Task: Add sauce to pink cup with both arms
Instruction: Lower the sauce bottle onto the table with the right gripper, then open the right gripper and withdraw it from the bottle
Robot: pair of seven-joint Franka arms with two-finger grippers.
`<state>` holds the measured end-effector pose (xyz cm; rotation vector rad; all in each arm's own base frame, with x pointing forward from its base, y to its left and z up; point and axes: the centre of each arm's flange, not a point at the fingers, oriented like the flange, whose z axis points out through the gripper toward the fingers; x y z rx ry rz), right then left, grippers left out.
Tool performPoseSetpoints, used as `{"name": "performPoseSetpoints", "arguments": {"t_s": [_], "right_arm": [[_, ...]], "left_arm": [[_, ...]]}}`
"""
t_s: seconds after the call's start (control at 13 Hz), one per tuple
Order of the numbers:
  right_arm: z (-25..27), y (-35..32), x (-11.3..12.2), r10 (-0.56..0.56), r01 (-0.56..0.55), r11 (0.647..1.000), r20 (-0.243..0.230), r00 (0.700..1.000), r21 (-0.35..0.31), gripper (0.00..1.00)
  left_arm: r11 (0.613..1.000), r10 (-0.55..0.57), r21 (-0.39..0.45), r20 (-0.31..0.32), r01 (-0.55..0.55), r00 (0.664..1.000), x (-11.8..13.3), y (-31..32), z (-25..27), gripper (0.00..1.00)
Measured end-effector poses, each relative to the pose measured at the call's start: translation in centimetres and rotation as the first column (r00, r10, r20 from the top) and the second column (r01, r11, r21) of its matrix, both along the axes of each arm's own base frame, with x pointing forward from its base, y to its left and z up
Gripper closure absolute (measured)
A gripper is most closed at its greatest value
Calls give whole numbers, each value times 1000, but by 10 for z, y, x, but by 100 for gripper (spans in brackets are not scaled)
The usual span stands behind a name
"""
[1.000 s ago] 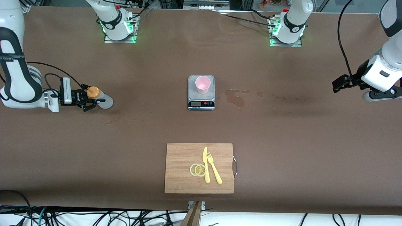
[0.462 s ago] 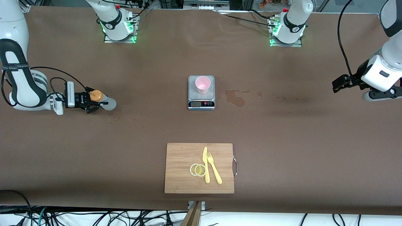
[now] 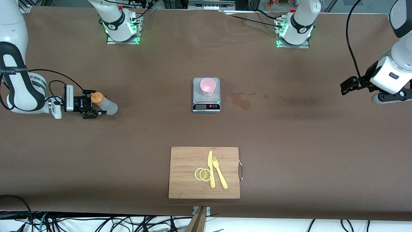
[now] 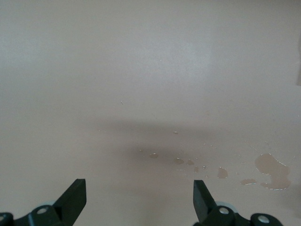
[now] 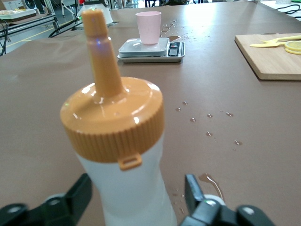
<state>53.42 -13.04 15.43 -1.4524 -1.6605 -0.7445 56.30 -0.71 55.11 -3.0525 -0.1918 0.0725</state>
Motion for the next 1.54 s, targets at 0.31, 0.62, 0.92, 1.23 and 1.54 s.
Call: {"name": "performPoseSetpoints", "arguments": {"t_s": [0.31, 0.62, 0.92, 1.23, 1.54], "right_arm": [[14, -35, 1, 4, -3, 999, 7, 1000, -42, 0], [81, -71, 0, 47, -49, 984, -15, 999, -169, 0], [208, -78, -2, -43, 25, 926, -38, 998, -377, 0], [298, -46, -9, -152, 94, 816, -55, 987, -570, 0], [357, 1, -14, -341, 197, 648, -48, 939, -736, 0]], "left_arm": [[1000, 0, 0, -1, 0, 1000, 0, 0, 0, 0], [1000, 0, 0, 0, 0, 1000, 0, 0, 0, 0], [1000, -1, 0, 1, 1, 1000, 0, -1, 1, 0], [1000, -3, 0, 4, 3, 1000, -2, -2, 4, 0], [1000, -24, 0, 9, 24, 1000, -5, -3, 10, 0]]}}
